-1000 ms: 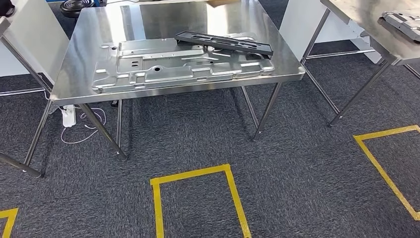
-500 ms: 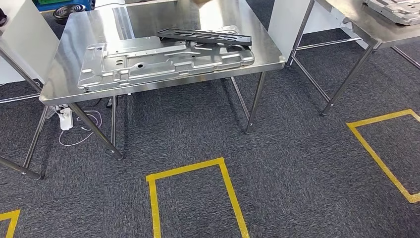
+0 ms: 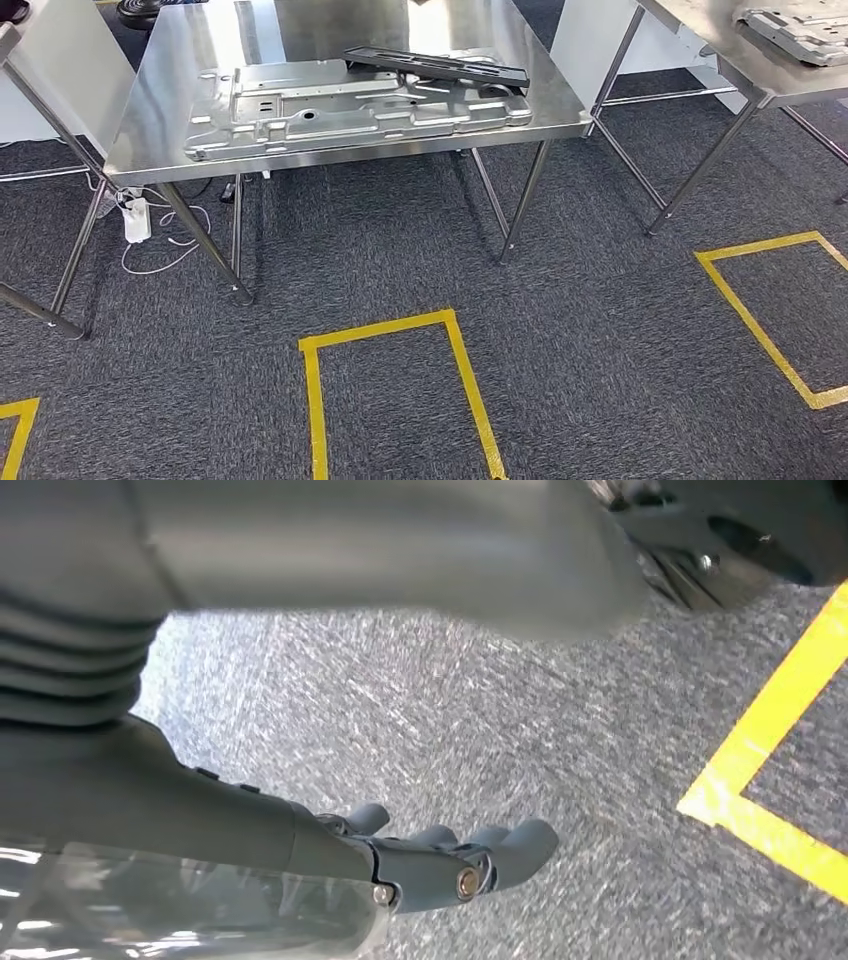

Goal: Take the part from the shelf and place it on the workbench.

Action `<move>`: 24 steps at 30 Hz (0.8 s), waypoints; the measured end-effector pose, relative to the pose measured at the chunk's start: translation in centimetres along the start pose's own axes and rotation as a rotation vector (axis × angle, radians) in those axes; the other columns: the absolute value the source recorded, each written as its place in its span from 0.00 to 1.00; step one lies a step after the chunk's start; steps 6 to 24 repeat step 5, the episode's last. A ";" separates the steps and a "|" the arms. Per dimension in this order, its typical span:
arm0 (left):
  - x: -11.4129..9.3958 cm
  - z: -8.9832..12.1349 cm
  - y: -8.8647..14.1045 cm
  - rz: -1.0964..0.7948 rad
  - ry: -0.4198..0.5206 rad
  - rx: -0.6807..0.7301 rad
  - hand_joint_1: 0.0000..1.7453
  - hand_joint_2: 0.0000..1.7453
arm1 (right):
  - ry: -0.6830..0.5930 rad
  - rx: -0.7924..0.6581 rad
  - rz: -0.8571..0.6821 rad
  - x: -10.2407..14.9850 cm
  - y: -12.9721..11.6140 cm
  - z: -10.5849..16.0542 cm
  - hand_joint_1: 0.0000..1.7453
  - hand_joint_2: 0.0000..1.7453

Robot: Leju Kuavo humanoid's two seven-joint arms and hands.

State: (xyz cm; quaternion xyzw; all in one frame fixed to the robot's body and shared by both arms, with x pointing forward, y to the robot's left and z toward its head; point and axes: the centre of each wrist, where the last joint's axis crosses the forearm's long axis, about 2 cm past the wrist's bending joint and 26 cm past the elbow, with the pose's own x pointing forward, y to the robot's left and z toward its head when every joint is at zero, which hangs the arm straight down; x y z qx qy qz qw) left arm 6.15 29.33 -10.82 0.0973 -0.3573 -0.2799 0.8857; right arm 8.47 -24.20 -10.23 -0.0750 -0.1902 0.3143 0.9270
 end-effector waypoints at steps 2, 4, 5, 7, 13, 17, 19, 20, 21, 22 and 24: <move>0.5 0.0 -0.6 -0.016 0.017 -0.034 0.00 1.00 | -0.005 -0.001 0.000 0.1 -0.1 0.0 0.00 1.00; 0.9 -0.1 -1.2 -0.028 0.029 -0.065 0.00 1.00 | -0.006 -0.002 -0.006 0.0 -0.3 -0.1 0.00 1.00; 1.1 -0.1 -1.4 -0.031 0.032 -0.072 0.00 1.00 | -0.007 -0.003 -0.007 0.0 -0.3 -0.1 0.00 1.00; 1.1 -0.1 -1.4 -0.031 0.032 -0.072 0.00 1.00 | -0.007 -0.003 -0.007 0.0 -0.3 -0.1 0.00 1.00; 1.1 -0.1 -1.4 -0.031 0.032 -0.072 0.00 1.00 | -0.007 -0.003 -0.007 0.0 -0.3 -0.1 0.00 1.00; 1.1 -0.1 -1.4 -0.031 0.032 -0.072 0.00 1.00 | -0.007 -0.003 -0.007 0.0 -0.3 -0.1 0.00 1.00; 1.1 -0.1 -1.4 -0.031 0.032 -0.072 0.00 1.00 | -0.007 -0.003 -0.007 0.0 -0.3 -0.1 0.00 1.00; 1.1 -0.1 -1.4 -0.031 0.032 -0.072 0.00 1.00 | -0.007 -0.003 -0.007 0.0 -0.3 -0.1 0.00 1.00; 1.1 -0.1 -1.4 -0.031 0.032 -0.072 0.00 1.00 | -0.007 -0.003 -0.007 0.0 -0.3 -0.1 0.00 1.00; 1.1 -0.1 -1.4 -0.031 0.032 -0.072 0.00 1.00 | -0.007 -0.003 -0.007 0.0 -0.3 -0.1 0.00 1.00; 1.1 -0.1 -1.4 -0.031 0.032 -0.072 0.00 1.00 | -0.007 -0.003 -0.007 0.0 -0.3 -0.1 0.00 1.00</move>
